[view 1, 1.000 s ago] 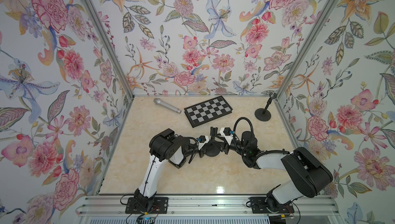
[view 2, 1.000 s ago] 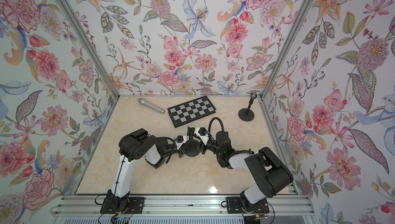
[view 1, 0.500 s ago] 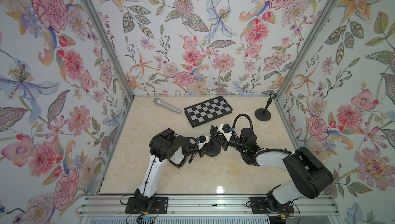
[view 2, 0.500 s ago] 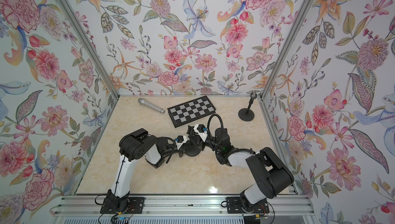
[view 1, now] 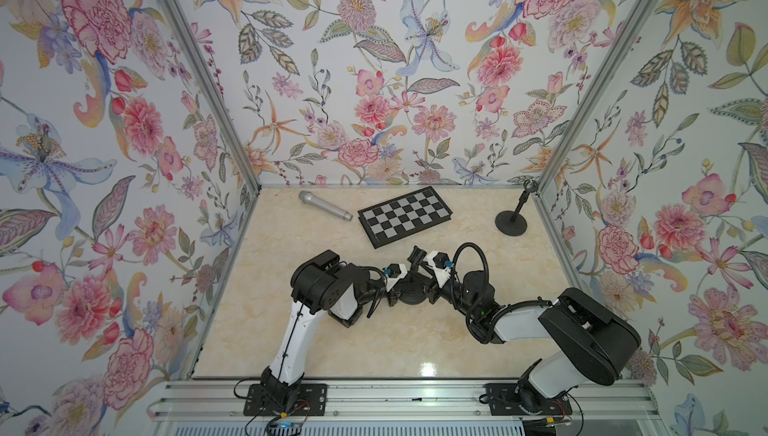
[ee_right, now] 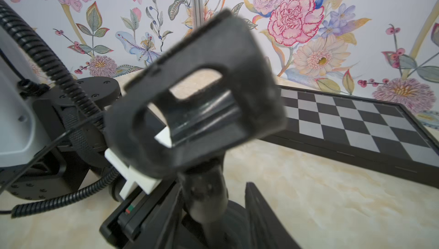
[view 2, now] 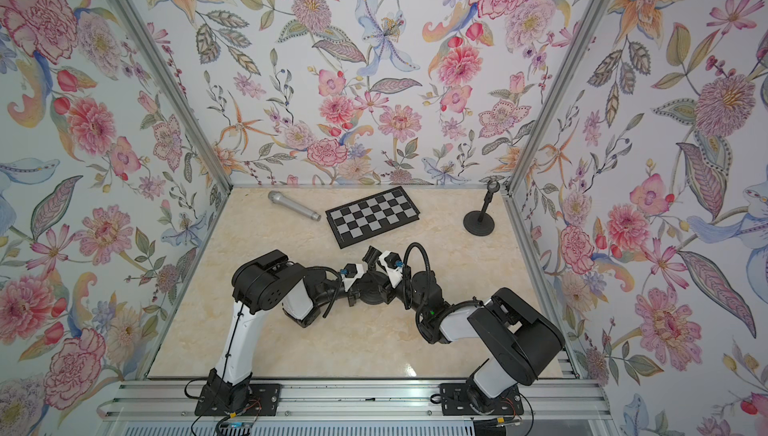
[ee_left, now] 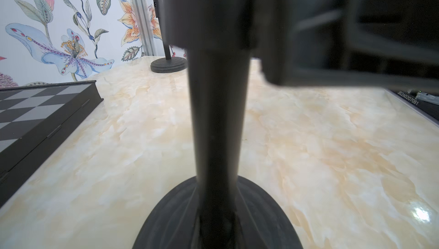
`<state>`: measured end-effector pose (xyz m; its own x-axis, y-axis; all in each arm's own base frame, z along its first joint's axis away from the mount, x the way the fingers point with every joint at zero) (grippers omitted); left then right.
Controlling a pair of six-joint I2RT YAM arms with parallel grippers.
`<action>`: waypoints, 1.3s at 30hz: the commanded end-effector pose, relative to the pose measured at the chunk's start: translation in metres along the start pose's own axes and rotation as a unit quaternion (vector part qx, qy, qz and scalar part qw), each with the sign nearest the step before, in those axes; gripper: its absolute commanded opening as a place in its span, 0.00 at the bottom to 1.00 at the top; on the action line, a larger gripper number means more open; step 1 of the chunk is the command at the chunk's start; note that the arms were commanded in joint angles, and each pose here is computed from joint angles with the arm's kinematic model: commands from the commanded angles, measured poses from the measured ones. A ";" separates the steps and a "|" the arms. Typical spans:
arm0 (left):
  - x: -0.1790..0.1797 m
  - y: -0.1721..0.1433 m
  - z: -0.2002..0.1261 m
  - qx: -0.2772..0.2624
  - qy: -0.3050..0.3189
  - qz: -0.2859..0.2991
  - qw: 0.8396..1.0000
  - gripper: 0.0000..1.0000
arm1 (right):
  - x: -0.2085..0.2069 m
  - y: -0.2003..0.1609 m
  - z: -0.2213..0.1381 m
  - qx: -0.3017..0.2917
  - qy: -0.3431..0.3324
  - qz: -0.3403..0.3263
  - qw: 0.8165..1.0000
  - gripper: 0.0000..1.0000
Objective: Assemble a microphone stand
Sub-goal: Screw the microphone stand pole into the microphone stand base.
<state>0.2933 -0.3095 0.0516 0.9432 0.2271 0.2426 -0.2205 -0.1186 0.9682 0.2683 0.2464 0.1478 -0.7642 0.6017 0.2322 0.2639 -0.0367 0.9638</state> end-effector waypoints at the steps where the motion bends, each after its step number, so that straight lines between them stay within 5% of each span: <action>1: -0.004 -0.007 -0.010 -0.029 0.033 0.061 0.997 0.20 | 0.026 0.004 -0.009 0.035 0.160 -0.053 0.985 0.50; 9: -0.005 -0.009 -0.008 -0.032 0.026 0.061 0.997 0.19 | 0.015 0.013 0.004 0.037 0.187 -0.095 0.977 0.48; 14: -0.003 -0.009 -0.009 -0.031 0.028 0.057 0.997 0.21 | 0.001 0.015 0.006 0.034 0.150 -0.071 0.986 0.17; 16: -0.001 -0.009 -0.010 -0.030 0.033 0.055 0.997 0.22 | -0.008 0.010 0.007 0.033 0.096 -0.046 0.994 0.02; 18: 0.000 -0.011 -0.010 -0.027 0.037 0.054 0.998 0.23 | -0.027 0.004 0.007 0.013 -0.033 0.003 0.999 0.00; 21: -0.002 -0.019 -0.009 -0.021 0.037 0.045 0.998 0.23 | -0.024 -0.017 -0.004 -0.025 -0.211 0.052 0.976 0.00; 23: -0.002 -0.020 -0.009 -0.021 0.038 0.041 0.998 0.23 | -0.010 -0.029 -0.005 -0.027 -0.250 0.061 0.966 0.00; 26: 0.002 -0.016 -0.009 -0.020 0.044 0.049 0.998 0.23 | 0.006 -0.036 0.001 -0.011 -0.192 0.089 0.977 0.00; 30: 0.002 -0.016 -0.012 -0.021 0.042 0.048 0.998 0.20 | 0.034 -0.028 0.001 0.021 -0.014 0.023 0.999 0.48; 31: 0.001 -0.017 -0.012 -0.021 0.039 0.049 0.998 0.20 | 0.036 -0.025 -0.002 0.023 0.019 0.008 1.000 0.51; 39: -0.003 -0.017 -0.013 -0.025 0.024 0.056 0.998 0.19 | 0.012 0.009 -0.013 0.038 0.162 -0.053 0.985 0.55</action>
<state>0.2969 -0.3095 0.0503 0.9479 0.2149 0.2350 -0.2162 -0.1077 0.9704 0.2709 0.2298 0.1481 -0.8122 0.5412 0.2180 0.2671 0.0127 0.9636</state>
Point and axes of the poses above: each gripper's point midway between its finger pads, its own z axis out along the fingers, its own x axis along the line the jaws close on, y = z × x, the point moved 4 cm from there along -z, back along the fingers, and after that the axes turned 12 degrees about z, right-handed, at the moved point
